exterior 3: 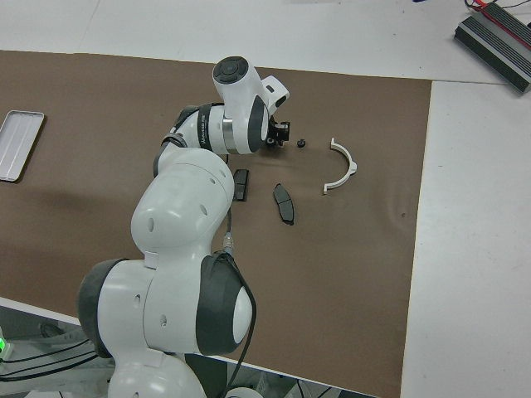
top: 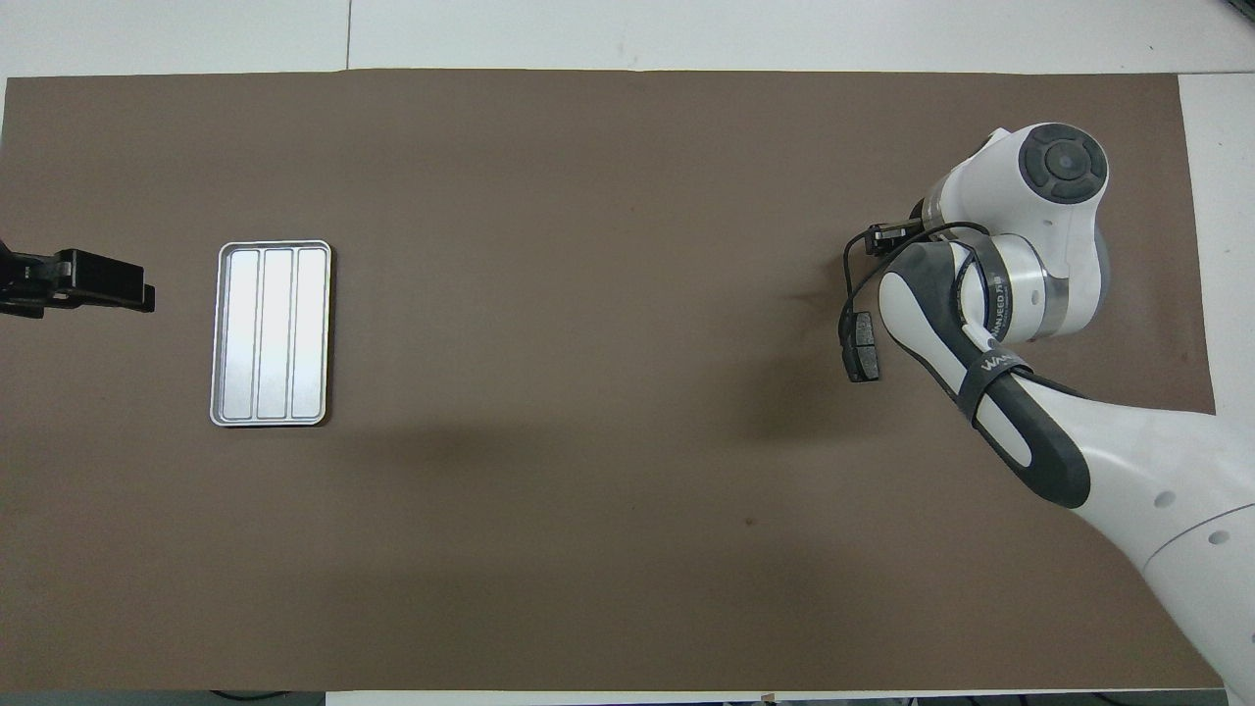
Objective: Place bearing gear from tray to pile
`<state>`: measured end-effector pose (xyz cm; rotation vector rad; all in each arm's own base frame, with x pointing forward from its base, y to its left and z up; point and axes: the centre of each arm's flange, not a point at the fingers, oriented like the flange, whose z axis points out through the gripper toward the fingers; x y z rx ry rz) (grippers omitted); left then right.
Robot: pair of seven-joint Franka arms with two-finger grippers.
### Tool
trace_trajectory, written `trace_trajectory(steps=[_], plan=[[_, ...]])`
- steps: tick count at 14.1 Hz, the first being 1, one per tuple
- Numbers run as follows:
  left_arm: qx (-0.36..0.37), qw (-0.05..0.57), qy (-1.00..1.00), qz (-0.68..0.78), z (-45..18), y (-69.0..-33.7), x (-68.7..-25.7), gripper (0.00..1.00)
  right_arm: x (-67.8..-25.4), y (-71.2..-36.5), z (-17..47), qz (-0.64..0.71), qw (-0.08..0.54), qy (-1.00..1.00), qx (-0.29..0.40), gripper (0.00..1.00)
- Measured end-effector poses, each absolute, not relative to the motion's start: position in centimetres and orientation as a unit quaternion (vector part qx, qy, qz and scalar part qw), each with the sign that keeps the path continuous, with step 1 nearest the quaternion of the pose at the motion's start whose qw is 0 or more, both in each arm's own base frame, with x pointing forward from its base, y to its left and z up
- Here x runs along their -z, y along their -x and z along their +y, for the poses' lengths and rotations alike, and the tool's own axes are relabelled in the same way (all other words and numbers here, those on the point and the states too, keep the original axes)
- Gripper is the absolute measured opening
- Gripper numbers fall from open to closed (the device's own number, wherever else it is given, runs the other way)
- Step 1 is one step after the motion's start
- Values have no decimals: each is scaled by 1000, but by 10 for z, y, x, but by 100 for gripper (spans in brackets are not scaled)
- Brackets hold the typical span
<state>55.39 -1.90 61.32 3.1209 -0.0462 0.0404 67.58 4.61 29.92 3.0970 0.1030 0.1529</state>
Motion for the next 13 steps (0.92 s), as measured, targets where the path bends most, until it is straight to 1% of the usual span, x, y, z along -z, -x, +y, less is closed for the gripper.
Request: trace_trajectory(steps=[1, 2, 3, 6, 13], plan=[[-13, 10, -1000, -15, -19, -554, -613, 100, -307, -675, 46, 33, 20, -998, -49, 89], [-13, 10, -1000, -15, -19, -554, -613, 100, -317, -674, 46, 33, 20, -998, -49, 98], [-13, 10, -1000, -15, -19, -554, -613, 100, -329, -672, 46, 33, 20, -998, -49, 100], [-13, 10, -1000, -15, -19, -554, -613, 100, -362, -665, 47, 32, 21, -998, -48, 100], [-13, 10, -1000, -15, -19, -554, -613, 100, -397, -659, 47, 32, 21, -998, -57, 100]])
